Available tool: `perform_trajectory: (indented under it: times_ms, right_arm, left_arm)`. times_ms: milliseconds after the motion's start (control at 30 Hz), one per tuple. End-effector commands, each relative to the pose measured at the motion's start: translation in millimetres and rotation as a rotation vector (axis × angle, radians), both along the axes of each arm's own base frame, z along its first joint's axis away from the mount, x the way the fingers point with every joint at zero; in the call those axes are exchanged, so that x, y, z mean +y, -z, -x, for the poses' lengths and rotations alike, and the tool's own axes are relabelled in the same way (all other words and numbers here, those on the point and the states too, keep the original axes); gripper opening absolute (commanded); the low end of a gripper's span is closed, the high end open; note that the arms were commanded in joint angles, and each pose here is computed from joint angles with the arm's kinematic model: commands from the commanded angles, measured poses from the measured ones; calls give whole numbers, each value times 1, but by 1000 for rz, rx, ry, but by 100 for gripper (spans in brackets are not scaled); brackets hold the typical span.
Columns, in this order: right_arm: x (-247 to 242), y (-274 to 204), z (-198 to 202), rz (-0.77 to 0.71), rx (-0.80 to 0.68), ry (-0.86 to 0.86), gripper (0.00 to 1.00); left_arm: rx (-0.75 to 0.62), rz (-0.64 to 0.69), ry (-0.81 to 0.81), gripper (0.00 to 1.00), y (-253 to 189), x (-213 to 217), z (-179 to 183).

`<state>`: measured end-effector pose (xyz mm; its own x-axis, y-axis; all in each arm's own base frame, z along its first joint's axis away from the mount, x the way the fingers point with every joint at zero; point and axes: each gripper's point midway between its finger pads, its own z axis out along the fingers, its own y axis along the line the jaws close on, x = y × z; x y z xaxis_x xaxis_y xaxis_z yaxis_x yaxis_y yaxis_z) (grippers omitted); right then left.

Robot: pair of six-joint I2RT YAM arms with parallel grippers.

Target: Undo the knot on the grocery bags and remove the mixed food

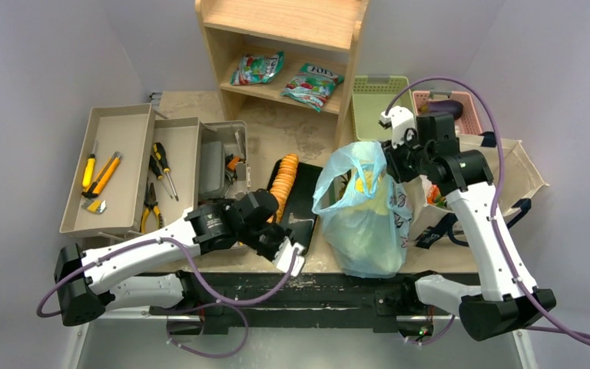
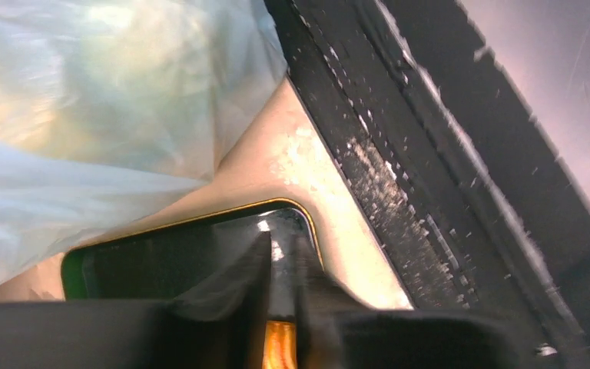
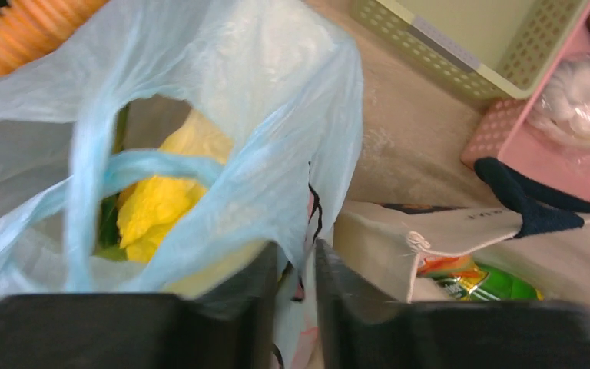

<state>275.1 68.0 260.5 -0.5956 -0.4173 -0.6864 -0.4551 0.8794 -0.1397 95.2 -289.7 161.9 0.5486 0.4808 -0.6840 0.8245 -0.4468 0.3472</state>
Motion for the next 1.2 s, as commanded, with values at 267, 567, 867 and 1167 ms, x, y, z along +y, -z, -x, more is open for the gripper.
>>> perform_trajectory:
  times_ms: [267,567,867,1167]
  right_arm:
    - [45,-71,35,-58,-244,-480,75]
    - [71,-67,34,-50,-274,-730,63]
    - [64,-27,60,186,-235,-1036,59]
    - [62,-13,44,381,-332,-1185,70]
  left_arm:
    - [486,467,-406,74,-189,-43,-25]
    - [585,468,-535,74,-178,-46,-47]
    - [621,452,-553,73,-170,-40,-55]
    - [657,409,-497,73,-165,-48,-48]
